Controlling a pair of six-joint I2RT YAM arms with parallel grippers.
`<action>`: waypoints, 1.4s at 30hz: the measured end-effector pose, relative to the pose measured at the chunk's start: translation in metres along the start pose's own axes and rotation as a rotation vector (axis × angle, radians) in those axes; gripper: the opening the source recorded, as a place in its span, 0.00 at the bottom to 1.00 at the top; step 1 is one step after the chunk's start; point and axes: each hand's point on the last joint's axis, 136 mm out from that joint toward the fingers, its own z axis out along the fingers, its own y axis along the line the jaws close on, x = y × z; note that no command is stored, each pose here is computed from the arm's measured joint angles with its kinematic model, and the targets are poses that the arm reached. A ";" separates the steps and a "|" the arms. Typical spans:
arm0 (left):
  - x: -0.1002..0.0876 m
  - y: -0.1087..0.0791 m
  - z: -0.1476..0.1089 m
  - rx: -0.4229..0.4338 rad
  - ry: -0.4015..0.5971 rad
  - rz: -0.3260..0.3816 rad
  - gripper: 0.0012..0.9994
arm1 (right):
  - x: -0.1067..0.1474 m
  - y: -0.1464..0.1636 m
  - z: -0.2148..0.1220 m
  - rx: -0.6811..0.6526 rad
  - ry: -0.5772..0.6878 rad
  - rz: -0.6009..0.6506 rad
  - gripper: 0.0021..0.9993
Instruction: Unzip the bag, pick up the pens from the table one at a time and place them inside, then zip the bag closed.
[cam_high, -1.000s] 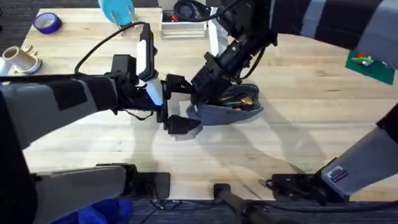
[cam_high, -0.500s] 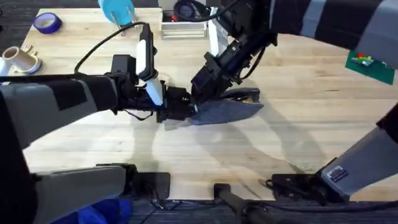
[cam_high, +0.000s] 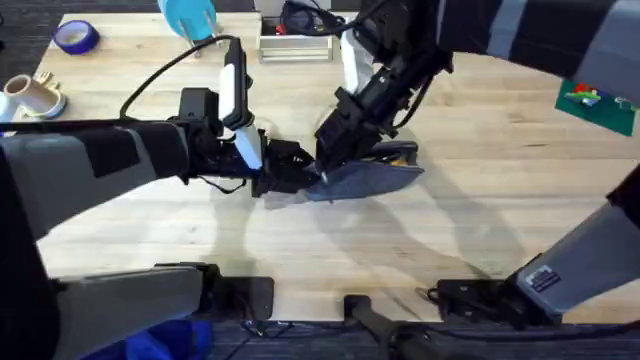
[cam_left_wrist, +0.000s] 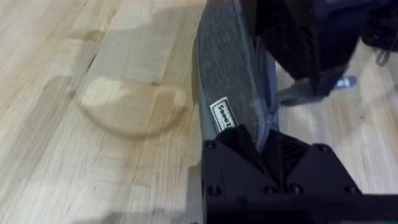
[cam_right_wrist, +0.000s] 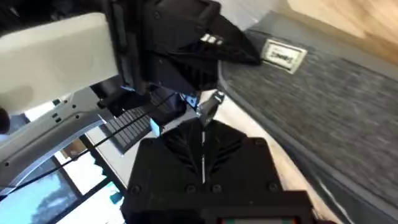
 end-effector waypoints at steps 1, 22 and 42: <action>0.000 0.000 0.000 0.000 0.000 0.000 0.04 | 0.001 -0.002 -0.002 0.002 0.001 0.007 0.03; 0.000 0.000 0.000 0.001 -0.003 0.000 0.04 | 0.002 -0.033 -0.033 0.012 -0.024 0.087 0.03; -0.001 0.000 0.000 0.002 -0.005 0.000 0.04 | 0.009 -0.066 -0.064 0.038 -0.045 0.135 0.03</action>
